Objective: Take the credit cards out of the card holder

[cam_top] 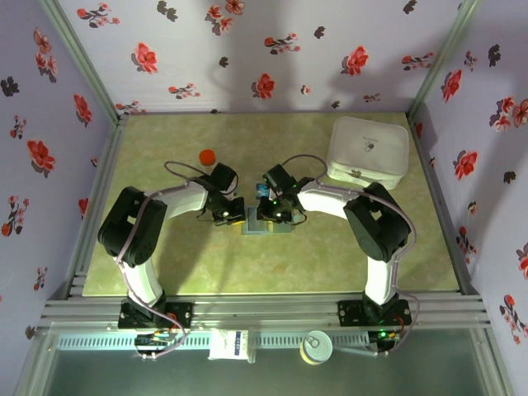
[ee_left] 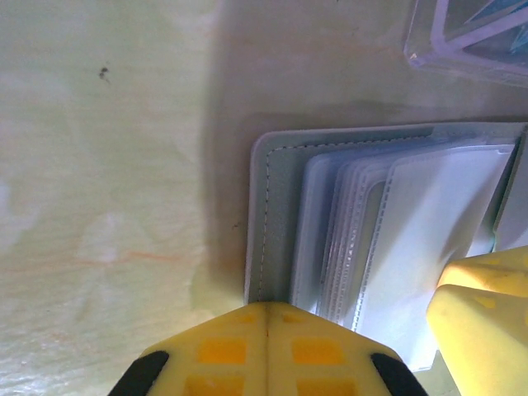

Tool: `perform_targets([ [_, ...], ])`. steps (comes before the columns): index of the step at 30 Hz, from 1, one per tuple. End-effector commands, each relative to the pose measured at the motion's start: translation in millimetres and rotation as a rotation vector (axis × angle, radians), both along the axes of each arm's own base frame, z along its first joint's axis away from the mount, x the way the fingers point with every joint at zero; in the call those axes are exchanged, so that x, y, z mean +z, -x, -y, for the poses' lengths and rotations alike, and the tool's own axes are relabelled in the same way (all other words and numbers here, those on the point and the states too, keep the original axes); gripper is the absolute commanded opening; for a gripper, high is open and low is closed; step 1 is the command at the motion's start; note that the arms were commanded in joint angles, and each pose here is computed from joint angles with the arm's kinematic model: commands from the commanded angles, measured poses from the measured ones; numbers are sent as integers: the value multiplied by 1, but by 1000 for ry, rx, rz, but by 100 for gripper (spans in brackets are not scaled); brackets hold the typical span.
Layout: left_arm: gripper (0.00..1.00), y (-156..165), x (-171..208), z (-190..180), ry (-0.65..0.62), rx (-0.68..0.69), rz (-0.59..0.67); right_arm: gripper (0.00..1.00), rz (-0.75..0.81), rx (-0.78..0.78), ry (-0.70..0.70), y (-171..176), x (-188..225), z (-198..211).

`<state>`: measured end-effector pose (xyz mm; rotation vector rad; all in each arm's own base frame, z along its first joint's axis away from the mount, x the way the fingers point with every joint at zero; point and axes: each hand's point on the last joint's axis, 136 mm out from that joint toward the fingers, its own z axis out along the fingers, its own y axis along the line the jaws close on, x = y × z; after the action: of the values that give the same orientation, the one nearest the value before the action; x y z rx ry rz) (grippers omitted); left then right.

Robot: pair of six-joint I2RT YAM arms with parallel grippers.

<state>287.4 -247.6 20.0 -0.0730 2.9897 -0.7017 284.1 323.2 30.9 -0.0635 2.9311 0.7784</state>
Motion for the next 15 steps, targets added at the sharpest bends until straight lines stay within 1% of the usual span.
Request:
perform_targets([
  [1, 0, 3, -10, -8, -64, -20, -18, 22, 8, -7, 51, 0, 0, 14],
  [6, 0, 1, -9, -8, -66, -21, -12, 19, 0, -19, 47, -1, -2, 18],
  [15, 0, -2, -2, -7, -61, -20, 2, 18, -9, -26, 32, -1, -3, 20],
])
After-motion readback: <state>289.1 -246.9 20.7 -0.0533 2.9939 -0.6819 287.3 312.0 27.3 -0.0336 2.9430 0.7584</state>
